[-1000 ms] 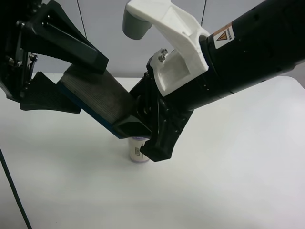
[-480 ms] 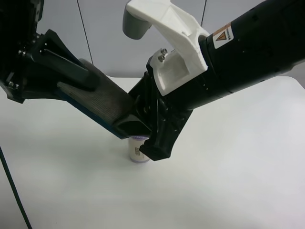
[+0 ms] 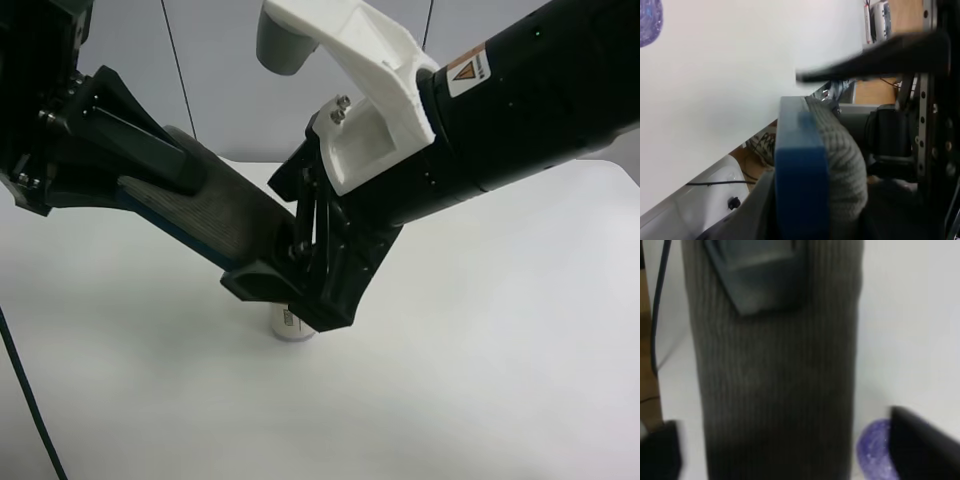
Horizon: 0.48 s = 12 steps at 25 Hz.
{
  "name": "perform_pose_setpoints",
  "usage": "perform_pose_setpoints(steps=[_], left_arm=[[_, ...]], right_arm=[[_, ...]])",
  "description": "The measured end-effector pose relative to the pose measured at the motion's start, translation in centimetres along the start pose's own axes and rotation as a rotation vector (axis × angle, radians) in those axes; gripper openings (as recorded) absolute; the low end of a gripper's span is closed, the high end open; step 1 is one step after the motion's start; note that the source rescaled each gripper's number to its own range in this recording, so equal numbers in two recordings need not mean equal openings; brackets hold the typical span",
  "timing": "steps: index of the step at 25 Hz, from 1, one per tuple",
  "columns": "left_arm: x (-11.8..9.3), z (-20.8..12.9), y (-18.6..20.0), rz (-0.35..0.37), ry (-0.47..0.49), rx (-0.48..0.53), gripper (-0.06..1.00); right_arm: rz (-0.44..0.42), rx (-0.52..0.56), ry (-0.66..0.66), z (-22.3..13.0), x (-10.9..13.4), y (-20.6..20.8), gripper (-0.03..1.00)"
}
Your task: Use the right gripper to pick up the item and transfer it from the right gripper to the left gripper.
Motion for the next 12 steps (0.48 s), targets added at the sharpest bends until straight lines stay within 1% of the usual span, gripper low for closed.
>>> perform_pose_setpoints(steps=[1,2,4,8,12], left_arm=[[-0.02,0.01,0.00,-0.002,0.001,-0.001,0.00],[-0.03,0.01,0.00,-0.003,0.001,-0.001,0.00],[-0.03,0.01,0.00,-0.003,0.001,-0.001,0.00],[-0.03,0.01,0.00,-0.003,0.001,-0.001,0.00],[-0.03,0.01,0.00,-0.003,0.002,-0.001,0.00]], right_arm=[[0.000,0.000,0.002,0.00,0.00,0.00,0.85],[0.000,0.000,0.004,0.00,0.00,0.00,0.91],[0.000,0.001,0.005,-0.01,0.00,0.00,0.96],[-0.001,0.025,0.028,-0.25,0.00,0.07,0.99],[0.028,0.091,-0.004,-0.90,0.46,0.80,0.99]])
Point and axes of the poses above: a point on each arm's last joint axis where the gripper is mounted, y pointing back along that axis away from the gripper, x along the wrist's bending axis when the last joint is at zero, z = x × y, the point moved 1 cm from there along -y, pointing out along that axis toward the gripper, and after that the axes turned 13 degrees about -y, right-handed, at the moved point
